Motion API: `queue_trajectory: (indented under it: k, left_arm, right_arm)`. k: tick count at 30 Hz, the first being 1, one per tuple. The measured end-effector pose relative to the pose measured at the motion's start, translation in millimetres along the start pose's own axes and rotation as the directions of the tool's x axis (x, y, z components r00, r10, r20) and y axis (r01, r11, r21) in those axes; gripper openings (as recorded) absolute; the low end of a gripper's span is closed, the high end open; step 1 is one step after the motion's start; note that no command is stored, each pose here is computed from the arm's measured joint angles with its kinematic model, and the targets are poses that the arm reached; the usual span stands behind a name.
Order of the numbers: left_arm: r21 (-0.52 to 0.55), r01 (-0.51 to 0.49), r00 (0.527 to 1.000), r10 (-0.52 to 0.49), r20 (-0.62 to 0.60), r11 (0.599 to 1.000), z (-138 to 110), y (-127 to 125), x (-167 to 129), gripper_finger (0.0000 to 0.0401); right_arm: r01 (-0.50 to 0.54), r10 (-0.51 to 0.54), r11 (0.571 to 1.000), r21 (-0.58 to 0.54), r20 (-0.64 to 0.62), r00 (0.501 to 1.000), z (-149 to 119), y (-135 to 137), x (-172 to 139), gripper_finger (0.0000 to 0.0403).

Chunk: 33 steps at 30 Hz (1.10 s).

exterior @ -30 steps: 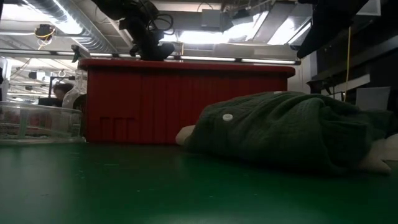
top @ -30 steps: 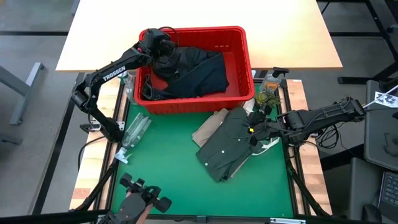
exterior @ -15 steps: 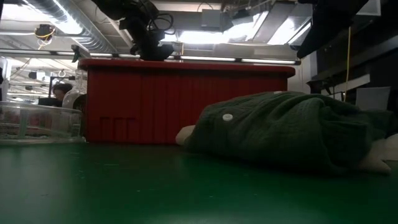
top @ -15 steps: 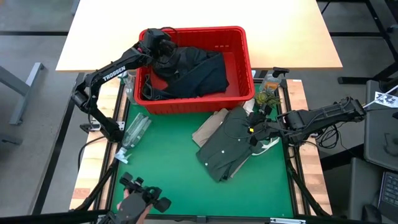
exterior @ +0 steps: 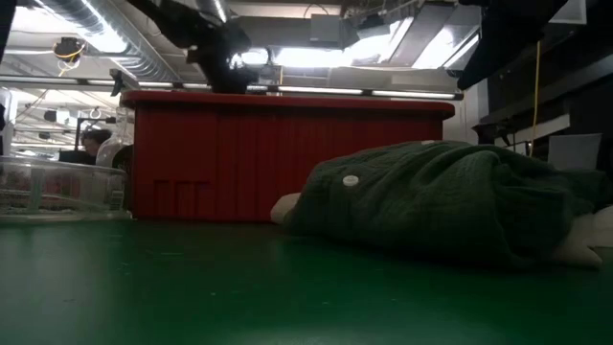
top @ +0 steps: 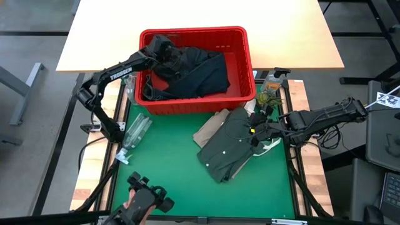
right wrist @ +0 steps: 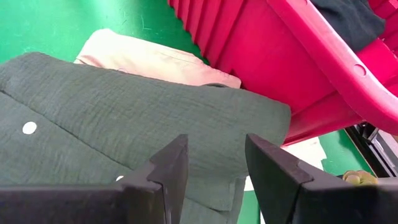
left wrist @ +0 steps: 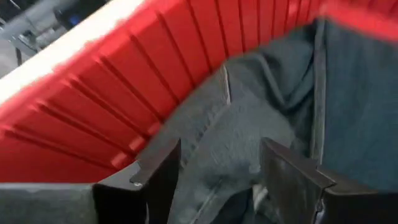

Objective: Fold laundry
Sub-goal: Fold the dark blue pants

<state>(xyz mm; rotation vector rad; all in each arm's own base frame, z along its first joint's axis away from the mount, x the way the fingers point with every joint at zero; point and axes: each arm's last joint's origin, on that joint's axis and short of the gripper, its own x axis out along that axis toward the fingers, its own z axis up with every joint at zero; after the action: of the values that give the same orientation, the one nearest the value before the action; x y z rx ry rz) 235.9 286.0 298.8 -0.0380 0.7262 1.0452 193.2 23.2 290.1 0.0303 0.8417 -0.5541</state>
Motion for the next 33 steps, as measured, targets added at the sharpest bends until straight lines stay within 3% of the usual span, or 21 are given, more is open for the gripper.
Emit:
queue_trajectory:
  k: [9,21,33]
  left_arm:
    - [0.173,0.014,0.996,0.001,-0.087,0.985,-15.5,-10.3,30.7,0.0204]
    - [0.387,0.063,0.991,-0.012,-0.132,0.920,-25.7,-18.3,49.3,0.0204]
    - [0.385,0.111,0.994,-0.099,-0.050,0.916,-19.1,-17.4,50.7,0.0204]
  right_arm:
    - [0.000,0.000,1.000,0.000,0.000,1.000,0.0,0.0,0.0,0.0160]
    - [0.000,0.000,1.000,0.000,0.000,1.000,0.0,0.0,0.0,0.0160]
    - [0.007,-0.007,1.000,0.000,0.003,1.000,0.1,-0.3,0.0,0.0160]
